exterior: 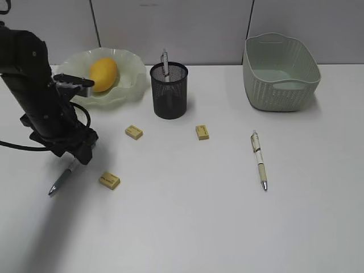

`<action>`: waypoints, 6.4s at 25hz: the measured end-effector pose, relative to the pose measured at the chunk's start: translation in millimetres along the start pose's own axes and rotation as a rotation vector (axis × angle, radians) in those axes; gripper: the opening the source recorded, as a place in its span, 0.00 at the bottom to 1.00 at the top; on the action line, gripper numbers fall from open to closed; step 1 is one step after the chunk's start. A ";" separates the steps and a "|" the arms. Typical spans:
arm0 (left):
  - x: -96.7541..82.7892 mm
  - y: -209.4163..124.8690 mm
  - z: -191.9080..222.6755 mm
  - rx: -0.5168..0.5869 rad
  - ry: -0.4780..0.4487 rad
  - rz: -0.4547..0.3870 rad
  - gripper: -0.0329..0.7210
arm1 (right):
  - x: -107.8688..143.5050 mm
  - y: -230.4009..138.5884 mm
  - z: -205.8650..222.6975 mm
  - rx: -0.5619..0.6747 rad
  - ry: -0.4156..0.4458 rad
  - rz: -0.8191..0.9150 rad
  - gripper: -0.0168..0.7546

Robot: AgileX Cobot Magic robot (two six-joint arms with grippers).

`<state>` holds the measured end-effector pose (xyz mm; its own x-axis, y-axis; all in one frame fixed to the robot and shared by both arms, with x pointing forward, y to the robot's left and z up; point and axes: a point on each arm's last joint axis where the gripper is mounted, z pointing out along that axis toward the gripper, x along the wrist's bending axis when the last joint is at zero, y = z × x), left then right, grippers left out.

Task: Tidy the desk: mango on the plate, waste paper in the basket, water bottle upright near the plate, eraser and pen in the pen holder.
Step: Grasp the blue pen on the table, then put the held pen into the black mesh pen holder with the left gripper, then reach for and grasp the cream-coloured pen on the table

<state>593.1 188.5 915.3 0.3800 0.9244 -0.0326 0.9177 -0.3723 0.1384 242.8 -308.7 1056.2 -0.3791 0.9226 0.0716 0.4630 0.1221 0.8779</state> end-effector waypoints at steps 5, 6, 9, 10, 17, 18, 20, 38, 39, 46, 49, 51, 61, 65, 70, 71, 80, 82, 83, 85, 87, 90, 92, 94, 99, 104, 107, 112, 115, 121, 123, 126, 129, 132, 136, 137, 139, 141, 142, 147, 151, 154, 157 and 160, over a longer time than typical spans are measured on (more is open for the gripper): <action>1.2 3.1 11.8 0.033 0.002 -0.047 0.66 | 0.0 -0.2 0.2 0.001 0.000 0.000 0.64; 1.4 4.1 13.8 0.036 0.002 -0.049 0.65 | 0.0 -0.2 0.2 0.001 0.000 0.000 0.64; 2.8 4.7 19.7 0.052 0.013 -0.053 0.63 | 0.0 -0.2 0.2 0.001 0.000 0.000 0.64; 3.5 4.7 19.9 0.054 0.024 -0.061 0.63 | 0.0 -0.2 0.2 0.001 0.000 0.000 0.64; 5.4 4.9 21.1 0.062 0.063 -0.090 0.47 | 0.0 -0.1 0.2 0.000 0.000 0.000 0.64; 5.7 5.0 20.9 0.063 0.066 -0.089 0.45 | 0.0 -0.1 0.2 0.000 0.000 0.000 0.64; 6.0 4.8 20.9 0.065 0.069 -0.090 0.38 | 0.0 -0.1 0.2 0.000 0.000 0.000 0.64; 0.7 15.2 -11.3 0.103 0.025 -0.141 0.18 | 0.0 -0.1 0.2 0.000 0.000 0.000 0.64; -1.6 20.6 -22.1 0.065 0.017 -0.141 0.18 | 0.0 -0.1 0.2 0.000 0.000 0.000 0.64; -39.4 66.0 -96.0 -0.242 -0.034 -0.068 0.18 | 0.0 -0.1 0.2 0.000 0.000 0.000 0.64; -57.2 85.8 -120.5 -0.414 -0.061 -0.035 0.18 | 0.0 -0.1 0.2 0.000 0.000 0.000 0.64; -67.4 96.9 -132.3 -0.539 -0.100 -0.036 0.18 | 0.0 -0.1 0.2 0.000 0.000 0.000 0.64; -80.3 132.6 -131.7 -0.920 -0.207 -0.128 0.18 | 0.0 0.0 0.2 -0.001 0.000 0.000 0.64; -89.1 140.9 -110.6 -0.951 -0.212 -0.125 0.18 | 0.0 0.0 0.2 -0.001 0.000 0.000 0.64; -92.5 149.3 -74.9 -0.947 -0.201 -0.128 0.18 | 0.0 0.0 0.2 -0.001 0.000 0.000 0.64; -92.3 150.2 -67.7 -0.940 -0.195 -0.125 0.18 | 0.0 0.0 0.2 -0.001 0.000 0.000 0.64; -91.0 151.5 -33.7 -0.881 -0.141 -0.063 0.18 | 0.0 0.0 0.2 -0.001 0.000 0.000 0.64; -90.9 151.5 -33.8 -0.882 -0.141 -0.062 0.18 | 0.0 0.0 0.2 -0.001 0.000 0.000 0.64; -90.9 151.5 -33.8 -0.882 -0.141 -0.062 0.18 | 0.0 0.0 0.2 -0.001 0.000 0.000 0.64; -91.0 150.9 -33.0 -0.870 -0.141 -0.061 0.20 | 0.0 0.0 0.2 -0.001 0.000 0.000 0.64; -91.1 149.6 -31.6 -0.850 -0.140 -0.060 0.25 | 0.0 0.0 0.2 -0.001 0.000 0.000 0.64; -91.3 147.3 -29.0 -0.812 -0.139 -0.058 0.37 | 0.0 0.0 0.2 -0.001 0.000 0.000 0.64; -91.5 146.4 -28.1 -0.797 -0.140 -0.059 0.41 | 0.0 0.0 0.2 -0.001 0.000 0.000 0.64; -91.5 146.1 -29.3 -0.796 -0.141 -0.060 0.43 | 0.0 0.0 0.2 -0.001 0.000 0.000 0.64; -92.0 145.2 -52.7 -0.833 -0.148 -0.058 0.44 | 0.0 0.0 0.2 -0.001 -0.001 -0.001 0.64; -92.8 136.8 -92.9 -0.841 -0.160 -0.049 0.44 | 0.0 0.0 0.2 -0.001 -0.001 -0.001 0.64; -93.3 124.9 -112.2 -0.766 -0.159 -0.034 0.46 | 0.0 0.0 0.2 -0.001 -0.001 -0.001 0.64; -90.9 97.1 -125.6 -0.520 -0.114 0.016 0.68 | 0.0 0.0 0.2 -0.001 -0.001 -0.001 0.64; -87.2 79.0 -127.9 -0.346 -0.069 0.043 0.81 | 0.0 0.0 0.2 -0.001 -0.001 -0.001 0.64; -78.7 54.5 -134.1 -0.122 0.018 0.073 0.82 | 0.0 0.0 0.2 -0.001 -0.001 -0.001 0.64; -78.3 51.9 -137.9 -0.123 0.021 0.074 0.81 | 0.0 0.0 0.2 -0.001 -0.001 -0.001 0.64; -78.6 46.5 -146.6 -0.135 0.011 0.071 0.81 | -0.1 0.0 0.2 -0.001 -0.001 -0.001 0.64; -77.9 35.0 -159.1 -0.150 0.005 0.070 0.81 | -0.1 0.0 0.2 -0.001 -0.001 -0.001 0.64; -75.9 15.8 -166.6 -0.142 0.006 0.070 0.81 | -0.2 0.0 0.2 -0.001 -0.002 -0.001 0.64; -71.3 -19.1 -174.8 -0.123 0.016 0.072 0.81 | -0.2 0.0 0.2 -0.001 -0.002 -0.001 0.64; -70.1 -29.0 -173.1 -0.111 0.017 0.072 0.81 | -0.2 0.0 0.2 -0.001 -0.002 -0.001 0.64; -67.7 -50.0 -173.1 -0.122 0.016 0.072 0.81 | -0.2 0.0 0.2 -0.001 -0.002 -0.001 0.64; -65.5 -68.7 -172.6 -0.152 0.014 0.073 0.80 | -0.2 0.0 0.2 -0.001 -0.002 -0.001 0.64; -64.3 -79.2 -171.9 -0.168 0.013 0.074 0.81 | -0.2 0.0 0.2 -0.001 -0.002 -0.001 0.64; -58.4 -130.5 -168.9 -0.248 0.006 0.075 0.81 | -0.2 0.0 0.2 -0.001 -0.002 -0.001 0.64; -53.8 -170.0 -164.4 -0.318 0.000 0.075 0.81 | -0.2 0.0 0.2 -0.001 -0.002 -0.001 0.64; -50.4 -200.4 -167.5 -0.402 -0.006 0.075 0.80 | -0.2 0.0 0.2 -0.001 -0.002 -0.001 0.64; -47.0 -232.0 -176.9 -0.520 -0.016 0.075 0.80 | -0.2 0.0 0.2 -0.001 -0.002 -0.001 0.64; -44.4 -255.3 -184.2 -0.623 -0.024 0.075 0.80 | -0.2 0.0 0.2 -0.001 -0.002 -0.001 0.64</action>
<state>320.5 257.7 1063.7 0.4497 0.8929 -0.0214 0.6514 -0.3115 0.6919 243.0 -308.8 1056.1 -0.3780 0.9232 0.0694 0.4613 0.1229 0.8787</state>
